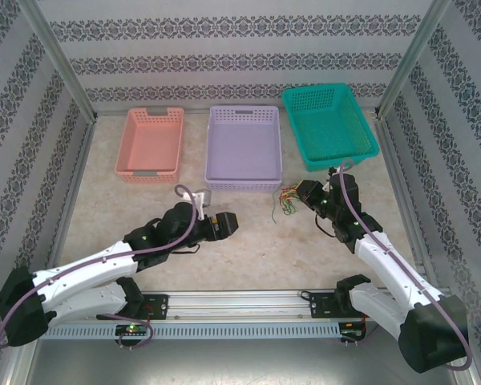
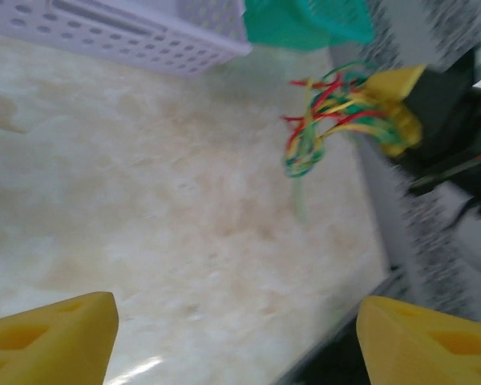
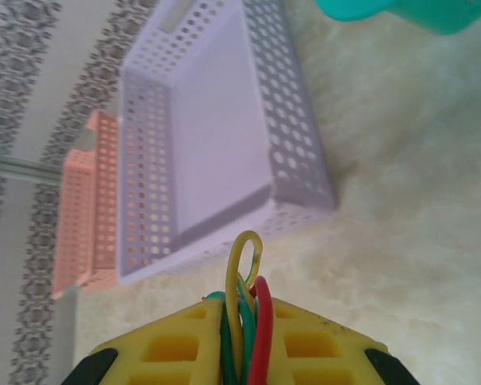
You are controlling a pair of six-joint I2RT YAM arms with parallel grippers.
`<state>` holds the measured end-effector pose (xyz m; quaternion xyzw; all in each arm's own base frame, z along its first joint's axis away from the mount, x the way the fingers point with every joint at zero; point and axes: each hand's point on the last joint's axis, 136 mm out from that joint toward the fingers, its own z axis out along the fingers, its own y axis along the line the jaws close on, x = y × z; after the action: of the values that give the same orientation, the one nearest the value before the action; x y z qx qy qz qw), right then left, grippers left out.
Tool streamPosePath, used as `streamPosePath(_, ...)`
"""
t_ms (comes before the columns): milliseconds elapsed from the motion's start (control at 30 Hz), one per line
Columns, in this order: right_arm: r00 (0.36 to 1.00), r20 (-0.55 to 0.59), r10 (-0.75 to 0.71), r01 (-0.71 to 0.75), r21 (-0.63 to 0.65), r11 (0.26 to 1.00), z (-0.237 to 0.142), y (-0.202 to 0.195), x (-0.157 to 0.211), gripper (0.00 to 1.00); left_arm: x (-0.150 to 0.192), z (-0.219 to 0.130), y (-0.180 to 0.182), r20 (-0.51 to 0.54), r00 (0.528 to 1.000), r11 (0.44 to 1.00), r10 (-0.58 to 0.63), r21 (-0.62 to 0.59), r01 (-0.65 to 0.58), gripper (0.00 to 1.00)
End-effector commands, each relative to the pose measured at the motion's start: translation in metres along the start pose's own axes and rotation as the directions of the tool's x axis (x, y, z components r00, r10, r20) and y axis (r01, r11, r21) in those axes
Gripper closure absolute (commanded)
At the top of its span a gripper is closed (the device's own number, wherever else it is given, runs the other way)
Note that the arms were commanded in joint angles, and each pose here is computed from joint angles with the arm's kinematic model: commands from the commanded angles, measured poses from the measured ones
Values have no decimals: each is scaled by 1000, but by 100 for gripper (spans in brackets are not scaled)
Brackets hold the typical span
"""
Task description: Untangle the cables
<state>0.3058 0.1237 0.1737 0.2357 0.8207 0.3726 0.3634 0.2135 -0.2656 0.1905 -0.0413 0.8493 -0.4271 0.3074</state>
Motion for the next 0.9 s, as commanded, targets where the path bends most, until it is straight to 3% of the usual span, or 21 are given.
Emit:
streamPosePath(0, 1000, 11, 1, 1, -195, 981, 0, 37, -5, 100, -20, -3, -36, 31, 987, 980, -160, 122, 156, 15)
streamPosePath(200, 999, -29, -25, 18, -227, 974, 0, 39, 13, 100, -19, 30, -49, -41, 976, 962, -213, 164, 217, 15)
streamPosePath(400, 996, -80, -43, 23, -237, 971, -2, 43, 27, 100, -22, 60, -55, -78, 995, 994, -63, 89, 70, 24)
streamPosePath(633, 989, -131, -69, 33, -260, 965, -3, 50, 42, 100, -30, 85, -39, -68, 998, 1000, -5, 26, 7, 38)
streamPosePath(767, 989, -131, -67, 32, -255, 967, -5, 47, 45, 100, -26, 96, -27, -95, 995, 999, 17, -27, -20, 53)
streamPosePath(833, 989, -130, -71, 36, -257, 966, -7, 48, 45, 100, -25, 97, -20, -91, 996, 999, 19, -46, -23, 64)
streamPosePath(867, 989, -131, -74, 38, -257, 966, -7, 47, 46, 100, -27, 98, -17, -87, 996, 999, 17, -48, -21, 75)
